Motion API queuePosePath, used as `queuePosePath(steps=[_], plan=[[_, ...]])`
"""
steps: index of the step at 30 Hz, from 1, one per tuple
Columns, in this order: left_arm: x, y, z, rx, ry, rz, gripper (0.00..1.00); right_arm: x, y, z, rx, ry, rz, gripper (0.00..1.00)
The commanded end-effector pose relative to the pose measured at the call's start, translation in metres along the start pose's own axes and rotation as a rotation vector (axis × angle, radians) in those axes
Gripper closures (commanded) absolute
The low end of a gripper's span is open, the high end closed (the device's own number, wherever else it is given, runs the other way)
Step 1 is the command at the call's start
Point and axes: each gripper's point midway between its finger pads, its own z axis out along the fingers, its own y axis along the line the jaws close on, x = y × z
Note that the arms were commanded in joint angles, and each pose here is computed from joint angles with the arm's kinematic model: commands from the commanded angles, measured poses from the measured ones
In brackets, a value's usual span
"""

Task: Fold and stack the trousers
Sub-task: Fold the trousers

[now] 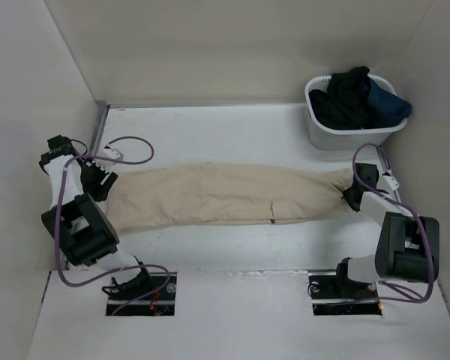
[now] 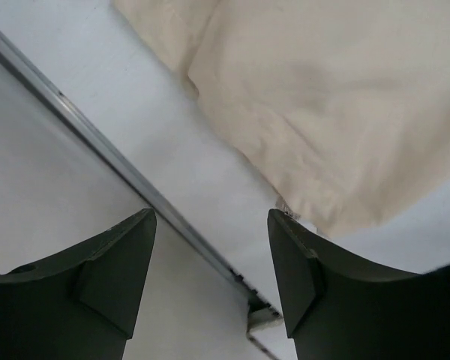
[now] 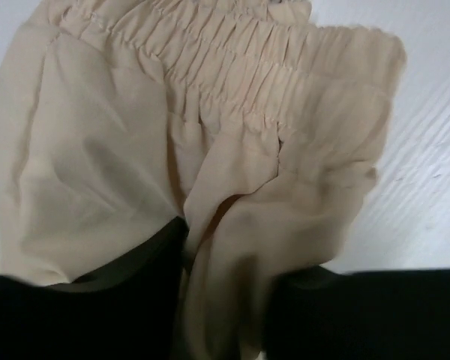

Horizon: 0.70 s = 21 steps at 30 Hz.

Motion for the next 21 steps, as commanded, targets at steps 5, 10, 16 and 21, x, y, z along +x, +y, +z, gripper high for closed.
queuePosePath(steps=[5,10,16,21], plan=[[-0.027,0.008,0.047,0.055,-0.030,-0.226,0.41,-0.020,0.019,-0.004,-0.054,-0.013,0.087,1.00],[-0.061,0.004,0.055,0.057,-0.072,-0.243,0.42,-0.096,0.009,-0.062,-0.054,-0.288,0.017,1.00],[-0.107,-0.028,0.072,0.098,-0.108,-0.174,0.41,-0.157,0.063,-0.168,-0.279,-0.627,-0.278,1.00],[-0.119,-0.046,0.092,0.137,-0.084,-0.164,0.41,-0.067,0.152,-0.220,-0.507,-0.598,-0.609,1.00]])
